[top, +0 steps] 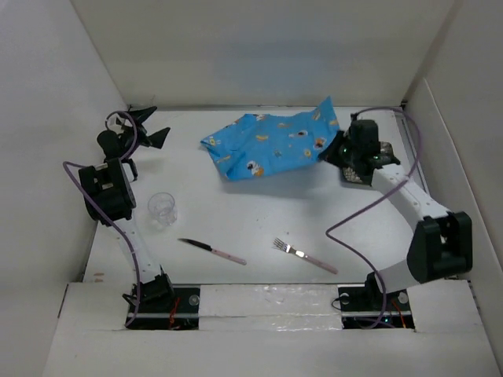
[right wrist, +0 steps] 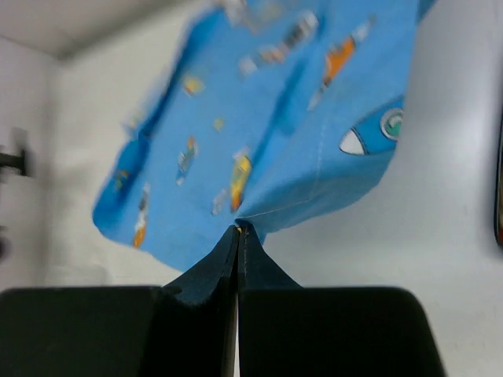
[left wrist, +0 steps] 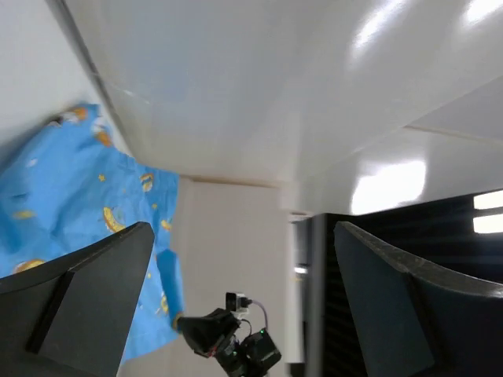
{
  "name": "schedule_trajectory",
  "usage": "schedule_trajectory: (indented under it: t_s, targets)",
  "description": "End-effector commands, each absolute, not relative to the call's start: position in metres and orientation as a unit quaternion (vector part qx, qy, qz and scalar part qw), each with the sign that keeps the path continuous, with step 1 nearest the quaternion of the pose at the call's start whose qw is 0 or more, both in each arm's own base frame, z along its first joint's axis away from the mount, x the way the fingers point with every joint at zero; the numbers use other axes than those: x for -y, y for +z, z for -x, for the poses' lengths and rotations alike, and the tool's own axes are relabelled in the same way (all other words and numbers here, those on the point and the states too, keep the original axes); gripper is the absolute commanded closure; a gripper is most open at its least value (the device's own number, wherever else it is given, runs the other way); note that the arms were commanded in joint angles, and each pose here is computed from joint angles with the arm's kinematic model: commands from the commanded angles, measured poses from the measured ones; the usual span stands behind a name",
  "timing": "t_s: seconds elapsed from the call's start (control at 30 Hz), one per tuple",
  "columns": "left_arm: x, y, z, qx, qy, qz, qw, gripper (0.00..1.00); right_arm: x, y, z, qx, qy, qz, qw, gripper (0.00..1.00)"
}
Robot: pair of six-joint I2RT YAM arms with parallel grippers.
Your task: Set the dinner table for one person
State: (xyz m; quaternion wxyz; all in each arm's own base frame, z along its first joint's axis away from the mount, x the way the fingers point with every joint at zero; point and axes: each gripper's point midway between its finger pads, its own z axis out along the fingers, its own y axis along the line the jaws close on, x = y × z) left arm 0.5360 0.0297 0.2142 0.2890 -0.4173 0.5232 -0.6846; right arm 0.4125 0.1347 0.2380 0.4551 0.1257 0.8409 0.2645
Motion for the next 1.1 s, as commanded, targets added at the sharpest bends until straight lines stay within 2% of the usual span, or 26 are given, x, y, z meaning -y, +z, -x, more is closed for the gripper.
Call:
schedule_trajectory:
  t_s: [0.0,0.03,0.07,0.13,0.17,0.2,0.23,0.27,0.3,0.4,0.43,0.53,0.57,0.6,0.7,1.07]
  targets:
    - [0.014,0.290,-0.511,-0.621,-0.615,0.215,0.436,0.01,-0.129,0.147,-0.397,-0.888,0.225,-0.149,0.374,1.00]
    - [0.016,0.336,-0.517,-0.630,-0.567,0.183,0.498,0.01,-0.127,0.137,-0.395,-0.894,0.215,-0.151,0.362,1.00]
    - [0.020,0.334,-0.527,-0.671,-0.482,0.123,0.550,0.01,-0.125,0.131,-0.395,-0.899,0.207,-0.151,0.355,1.00]
    - [0.062,0.350,-0.534,-0.730,-0.404,0.105,0.541,0.01,-0.120,0.117,-0.394,-0.909,0.186,-0.152,0.341,1.00]
    - [0.076,0.328,-0.526,-0.777,-0.351,0.073,0.517,0.01,-0.119,0.116,-0.394,-0.910,0.181,-0.152,0.340,1.00]
    - [0.115,0.326,-0.520,-0.794,-0.335,0.036,0.506,0.01,-0.118,0.116,-0.395,-0.910,0.180,-0.153,0.341,1.00]
    - [0.116,0.331,-0.523,-0.801,-0.282,0.036,0.527,0.07,-0.118,0.118,-0.395,-0.909,0.179,-0.154,0.344,1.00]
    - [0.127,0.320,-0.517,-0.815,-0.258,0.024,0.518,0.27,-0.117,0.120,-0.395,-0.908,0.179,-0.155,0.346,1.00]
    - [0.133,0.304,-0.508,-0.835,-0.229,0.018,0.501,0.99,-0.116,0.121,-0.395,-0.907,0.177,-0.161,0.348,1.00]
    - [0.168,0.251,-0.480,-0.888,-0.156,-0.022,0.433,1.00,-0.118,0.126,-0.392,-0.903,0.180,-0.163,0.354,1.00]
    - [0.200,0.225,-0.462,-0.900,-0.119,-0.071,0.412,1.00,-0.118,0.126,-0.389,-0.902,0.183,-0.166,0.355,1.00]
    - [0.220,0.177,-0.438,-0.912,-0.006,-0.107,0.395,1.00,-0.121,0.128,-0.383,-0.896,0.198,-0.167,0.360,1.00]
    - [0.230,0.170,-0.434,-0.913,-0.007,-0.111,0.393,0.98,-0.122,0.129,-0.382,-0.895,0.203,-0.166,0.361,1.00]
    - [0.237,0.162,-0.432,-0.916,-0.015,-0.109,0.387,0.79,-0.124,0.130,-0.380,-0.894,0.210,-0.164,0.360,1.00]
    - [0.244,0.141,-0.438,-0.922,-0.036,-0.087,0.375,0.64,-0.127,0.130,-0.372,-0.894,0.221,-0.157,0.356,1.00]
    - [0.257,0.082,-0.450,-0.936,-0.014,-0.099,0.338,0.63,-0.123,0.124,-0.360,-0.899,0.221,-0.153,0.347,1.00]
